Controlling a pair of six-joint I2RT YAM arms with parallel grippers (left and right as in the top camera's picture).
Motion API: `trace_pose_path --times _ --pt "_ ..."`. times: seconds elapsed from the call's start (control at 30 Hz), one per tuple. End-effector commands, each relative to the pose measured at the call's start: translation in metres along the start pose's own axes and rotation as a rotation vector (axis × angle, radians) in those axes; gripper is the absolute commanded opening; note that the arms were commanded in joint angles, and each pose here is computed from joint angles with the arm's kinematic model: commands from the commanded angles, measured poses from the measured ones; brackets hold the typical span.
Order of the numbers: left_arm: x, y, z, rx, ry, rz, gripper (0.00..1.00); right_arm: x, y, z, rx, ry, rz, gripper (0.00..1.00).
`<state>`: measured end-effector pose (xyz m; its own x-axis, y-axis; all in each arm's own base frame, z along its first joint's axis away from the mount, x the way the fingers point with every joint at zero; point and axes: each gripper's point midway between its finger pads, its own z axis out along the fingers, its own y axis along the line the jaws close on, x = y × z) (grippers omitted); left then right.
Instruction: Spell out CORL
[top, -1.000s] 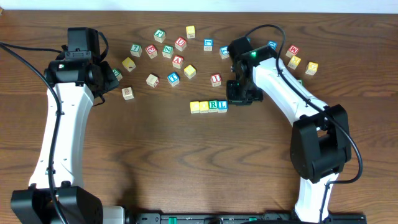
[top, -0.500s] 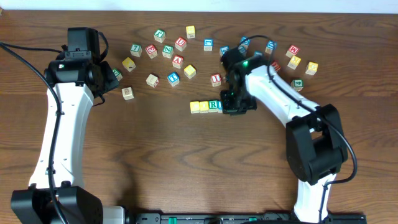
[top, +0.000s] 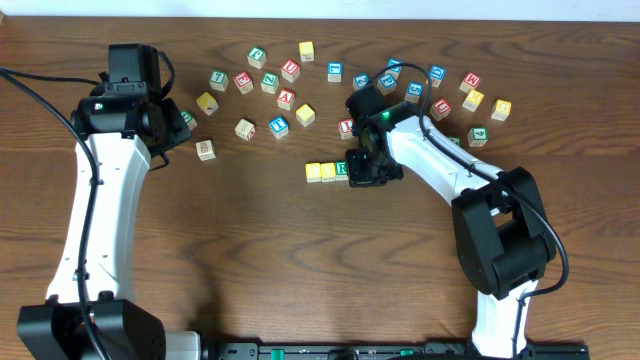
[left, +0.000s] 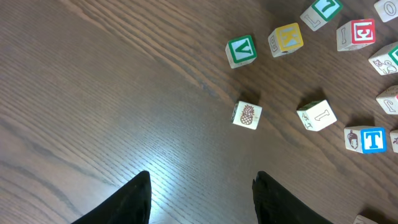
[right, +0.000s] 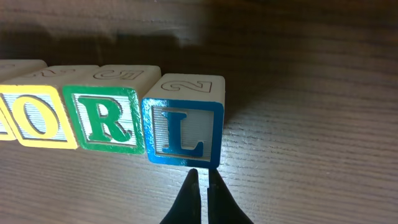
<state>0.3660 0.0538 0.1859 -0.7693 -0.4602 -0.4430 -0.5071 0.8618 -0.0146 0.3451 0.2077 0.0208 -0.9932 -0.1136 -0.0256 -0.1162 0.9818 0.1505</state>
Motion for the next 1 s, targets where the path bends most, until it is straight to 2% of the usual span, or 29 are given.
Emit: trace_pose_path --times 0.0,0.7,0.83,0.97 --pt "0.002 0.002 0.004 -0.013 0.012 -0.008 0.52 0.001 -0.001 0.003 0.014 -0.001 0.008 0.01" --pt "0.002 0.002 0.004 -0.013 0.013 -0.008 0.52 0.000 0.005 0.003 -0.018 -0.003 0.005 0.01" --pt "0.002 0.002 0.004 -0.013 0.012 -0.008 0.52 0.000 0.011 -0.009 -0.053 -0.012 0.003 0.01" --pt "0.002 0.002 0.004 -0.013 0.012 -0.008 0.52 -0.009 0.012 -0.040 -0.075 -0.092 0.004 0.01"
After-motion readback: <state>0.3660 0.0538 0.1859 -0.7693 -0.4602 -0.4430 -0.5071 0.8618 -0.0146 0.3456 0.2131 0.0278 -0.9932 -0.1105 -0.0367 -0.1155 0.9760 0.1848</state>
